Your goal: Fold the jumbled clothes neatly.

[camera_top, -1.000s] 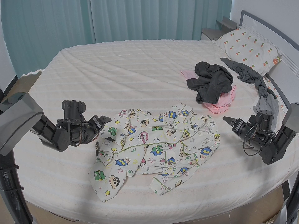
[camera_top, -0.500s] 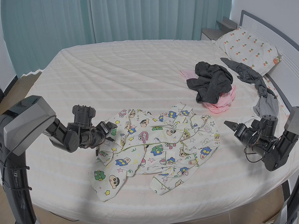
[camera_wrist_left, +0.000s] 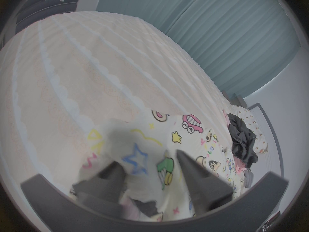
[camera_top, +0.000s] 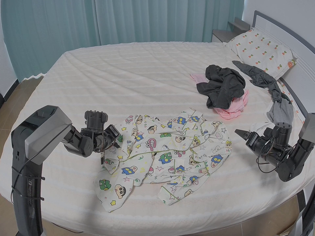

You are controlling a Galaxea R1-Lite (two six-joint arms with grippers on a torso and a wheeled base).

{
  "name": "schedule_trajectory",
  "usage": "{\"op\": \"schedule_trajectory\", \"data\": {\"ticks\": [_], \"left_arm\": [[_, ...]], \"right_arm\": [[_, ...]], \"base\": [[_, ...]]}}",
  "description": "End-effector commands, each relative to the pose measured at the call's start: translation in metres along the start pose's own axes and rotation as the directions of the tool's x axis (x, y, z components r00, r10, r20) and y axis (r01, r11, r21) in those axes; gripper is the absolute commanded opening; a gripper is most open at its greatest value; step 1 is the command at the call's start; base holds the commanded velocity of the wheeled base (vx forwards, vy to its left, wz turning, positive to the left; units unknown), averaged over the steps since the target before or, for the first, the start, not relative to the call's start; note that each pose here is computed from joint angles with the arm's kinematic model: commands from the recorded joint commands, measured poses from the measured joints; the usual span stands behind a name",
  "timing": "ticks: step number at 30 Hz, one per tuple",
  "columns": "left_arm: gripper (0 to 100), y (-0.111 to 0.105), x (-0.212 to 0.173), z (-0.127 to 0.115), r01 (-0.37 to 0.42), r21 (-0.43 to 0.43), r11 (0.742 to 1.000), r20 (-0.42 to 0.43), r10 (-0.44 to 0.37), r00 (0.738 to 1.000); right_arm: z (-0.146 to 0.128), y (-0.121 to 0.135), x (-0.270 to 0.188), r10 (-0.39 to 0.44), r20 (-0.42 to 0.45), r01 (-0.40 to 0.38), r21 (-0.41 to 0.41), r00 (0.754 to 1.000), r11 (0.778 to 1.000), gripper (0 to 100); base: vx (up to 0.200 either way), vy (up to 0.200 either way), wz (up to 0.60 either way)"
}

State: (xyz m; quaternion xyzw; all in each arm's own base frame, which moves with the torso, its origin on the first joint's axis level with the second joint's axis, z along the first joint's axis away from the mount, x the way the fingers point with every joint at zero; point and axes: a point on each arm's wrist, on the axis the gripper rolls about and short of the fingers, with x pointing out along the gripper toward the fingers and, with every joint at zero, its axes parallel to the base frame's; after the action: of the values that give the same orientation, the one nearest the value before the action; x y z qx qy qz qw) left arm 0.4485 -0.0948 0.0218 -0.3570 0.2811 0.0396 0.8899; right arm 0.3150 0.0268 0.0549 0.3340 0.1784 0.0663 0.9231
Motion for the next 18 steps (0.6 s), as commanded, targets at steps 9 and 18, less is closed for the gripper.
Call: {"op": "schedule_trajectory", "data": {"ticks": [9,18], "left_arm": [[0,-0.015,-0.011,0.049,0.060,-0.031,0.998,0.143,-0.055,0.988],[0,-0.014,0.000,0.121,0.088,-0.068,0.994,0.274,-0.066,0.960]], "right_arm": [[-0.013,0.004,-0.002,0.006,-0.045,-0.007,-0.012,0.999,1.000,100],[-0.021,-0.003,0.004,0.016,-0.026,-0.016,-0.022,1.000,1.000,100]], "base": [[0.000,0.000,0.00],[0.000,0.000,0.00]]}}
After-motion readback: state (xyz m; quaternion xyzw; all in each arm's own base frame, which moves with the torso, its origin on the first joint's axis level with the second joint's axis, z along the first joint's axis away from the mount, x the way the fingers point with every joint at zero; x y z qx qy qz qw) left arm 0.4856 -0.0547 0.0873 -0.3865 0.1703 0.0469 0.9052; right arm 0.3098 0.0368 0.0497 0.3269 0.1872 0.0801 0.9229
